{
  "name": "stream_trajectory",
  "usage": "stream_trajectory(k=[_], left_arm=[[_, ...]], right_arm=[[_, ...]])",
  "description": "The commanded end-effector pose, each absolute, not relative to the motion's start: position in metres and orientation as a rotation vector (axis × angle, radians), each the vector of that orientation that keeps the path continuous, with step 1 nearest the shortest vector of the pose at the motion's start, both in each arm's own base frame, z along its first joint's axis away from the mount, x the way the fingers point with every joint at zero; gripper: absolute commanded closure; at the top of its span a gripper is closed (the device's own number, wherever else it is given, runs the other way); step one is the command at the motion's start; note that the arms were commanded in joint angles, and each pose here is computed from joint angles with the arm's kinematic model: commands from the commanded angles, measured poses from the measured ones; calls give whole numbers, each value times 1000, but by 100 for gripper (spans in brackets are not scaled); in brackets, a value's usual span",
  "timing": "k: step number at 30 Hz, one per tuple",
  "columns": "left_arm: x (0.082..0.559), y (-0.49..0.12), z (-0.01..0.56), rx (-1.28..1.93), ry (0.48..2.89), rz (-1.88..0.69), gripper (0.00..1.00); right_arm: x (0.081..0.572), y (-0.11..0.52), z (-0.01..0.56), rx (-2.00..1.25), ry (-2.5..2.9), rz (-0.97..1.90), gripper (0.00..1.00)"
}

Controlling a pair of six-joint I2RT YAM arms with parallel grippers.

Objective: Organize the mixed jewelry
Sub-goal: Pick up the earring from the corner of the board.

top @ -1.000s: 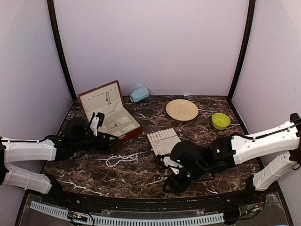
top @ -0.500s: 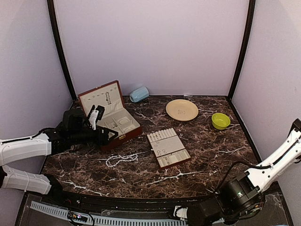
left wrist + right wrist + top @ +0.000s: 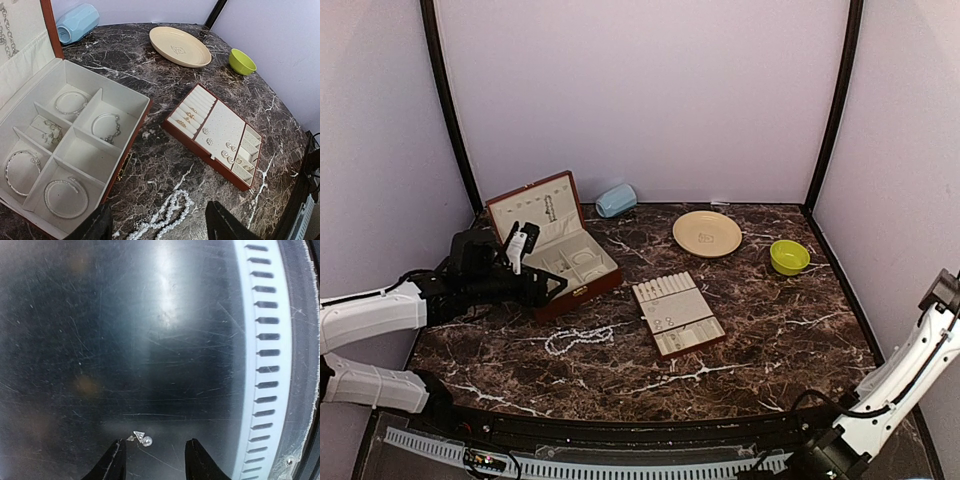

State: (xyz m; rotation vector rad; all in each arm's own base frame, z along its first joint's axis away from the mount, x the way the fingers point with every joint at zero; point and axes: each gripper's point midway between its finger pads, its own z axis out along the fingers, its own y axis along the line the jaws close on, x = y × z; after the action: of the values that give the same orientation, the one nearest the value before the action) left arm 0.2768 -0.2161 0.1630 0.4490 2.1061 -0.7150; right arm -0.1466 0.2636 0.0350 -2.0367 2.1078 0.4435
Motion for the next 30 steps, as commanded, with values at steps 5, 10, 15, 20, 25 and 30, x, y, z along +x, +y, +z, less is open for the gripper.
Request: stream_trajectory(k=[5, 10, 15, 20, 25, 30], left_arm=[[277, -210, 181, 446, 2053, -698, 33], [277, -211, 182, 449, 2048, -704, 33], [278, -210, 183, 444, 2046, -699, 33], [278, -210, 183, 445, 2047, -699, 33], [278, -211, 181, 446, 2051, -705, 33], [277, -212, 180, 444, 2054, -710, 33]], right_arm=[[-150, 274, 32, -2045, 2019, 420, 61], [-154, 268, 27, -2076, 1995, 384, 66], [-156, 266, 24, -2094, 1976, 370, 69], [-153, 264, 19, -2088, 1966, 334, 77], [-150, 263, 17, -2059, 1989, 327, 87], [-144, 264, 20, -2008, 1999, 329, 96]])
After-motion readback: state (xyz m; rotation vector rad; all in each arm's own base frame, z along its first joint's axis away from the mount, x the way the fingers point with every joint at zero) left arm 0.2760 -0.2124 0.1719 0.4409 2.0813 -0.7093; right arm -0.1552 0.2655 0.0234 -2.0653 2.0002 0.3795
